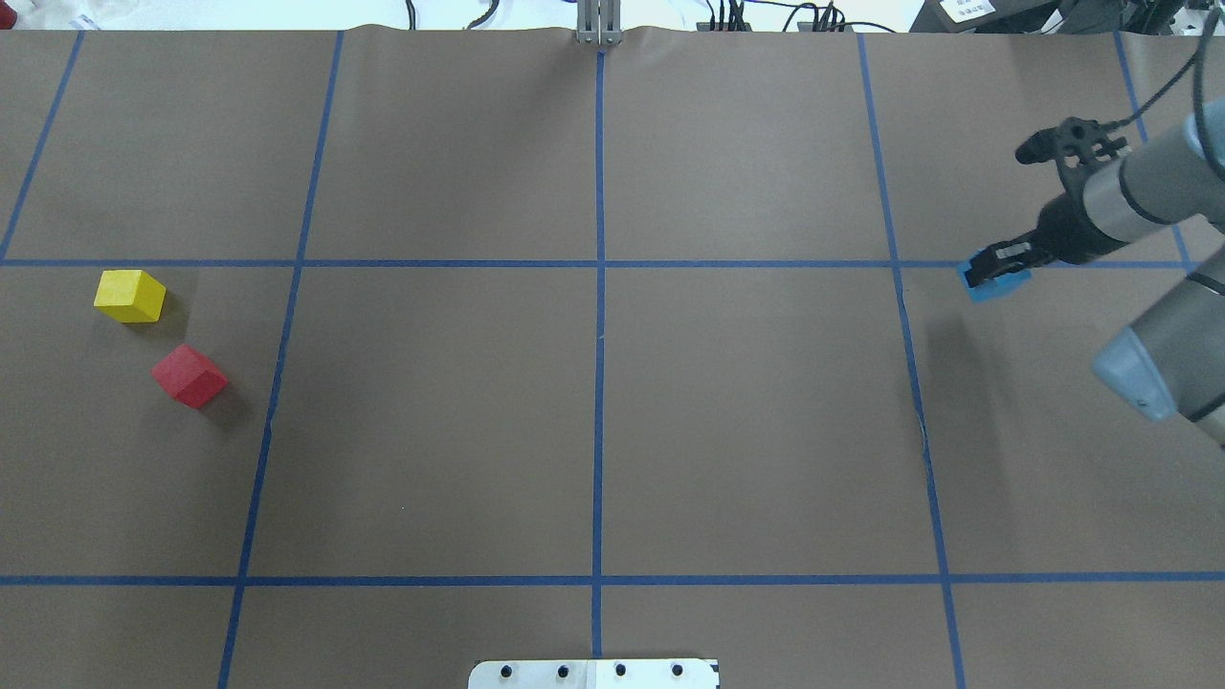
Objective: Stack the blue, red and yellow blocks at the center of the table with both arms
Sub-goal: 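Carry the blue cube with the right gripper to the table center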
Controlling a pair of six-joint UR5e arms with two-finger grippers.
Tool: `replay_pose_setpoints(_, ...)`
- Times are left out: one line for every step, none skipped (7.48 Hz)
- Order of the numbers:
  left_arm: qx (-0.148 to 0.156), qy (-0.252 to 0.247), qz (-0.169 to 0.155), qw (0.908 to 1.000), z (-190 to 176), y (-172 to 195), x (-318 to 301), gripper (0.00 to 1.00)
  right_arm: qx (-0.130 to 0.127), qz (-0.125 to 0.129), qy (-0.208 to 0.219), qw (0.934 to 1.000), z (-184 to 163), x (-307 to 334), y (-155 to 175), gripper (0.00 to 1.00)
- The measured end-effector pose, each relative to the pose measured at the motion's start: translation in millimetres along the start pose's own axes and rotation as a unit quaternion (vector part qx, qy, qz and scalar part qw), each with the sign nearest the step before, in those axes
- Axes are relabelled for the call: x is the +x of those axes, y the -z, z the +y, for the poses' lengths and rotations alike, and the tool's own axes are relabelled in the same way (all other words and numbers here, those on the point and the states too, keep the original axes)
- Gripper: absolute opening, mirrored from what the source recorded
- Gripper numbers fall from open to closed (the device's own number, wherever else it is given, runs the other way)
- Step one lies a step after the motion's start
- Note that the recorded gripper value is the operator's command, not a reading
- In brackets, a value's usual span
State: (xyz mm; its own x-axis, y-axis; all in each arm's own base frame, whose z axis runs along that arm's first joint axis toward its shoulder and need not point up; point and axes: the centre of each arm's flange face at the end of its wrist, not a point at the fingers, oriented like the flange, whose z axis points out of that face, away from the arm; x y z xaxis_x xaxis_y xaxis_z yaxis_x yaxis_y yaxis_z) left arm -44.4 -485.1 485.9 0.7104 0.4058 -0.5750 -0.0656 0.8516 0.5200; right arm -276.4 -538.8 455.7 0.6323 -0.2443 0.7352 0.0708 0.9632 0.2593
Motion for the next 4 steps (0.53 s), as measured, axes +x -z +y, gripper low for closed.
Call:
replay_pose_setpoints(-0.001,0.001,0.0,1.0,0,0,0,1.0,0.001,0.004,-0.035,0.9994,-38,-80,-4,0.0)
replay_pose_setpoints(-0.001,0.001,0.0,1.0,1,-1,-1,1.0,0.006,0.008,-0.067,0.9977,-65,-156,-9,0.0)
replay_pose_setpoints(-0.002,0.002,0.0,1.0,1,-1,-1,1.0,0.013,0.009,-0.095,0.9954,-84,-226,-15,0.0)
replay_pose_setpoints(-0.002,0.005,0.0,1.0,1,-2,-2,1.0,0.018,0.012,-0.116,0.9931,-97,-290,-28,0.0)
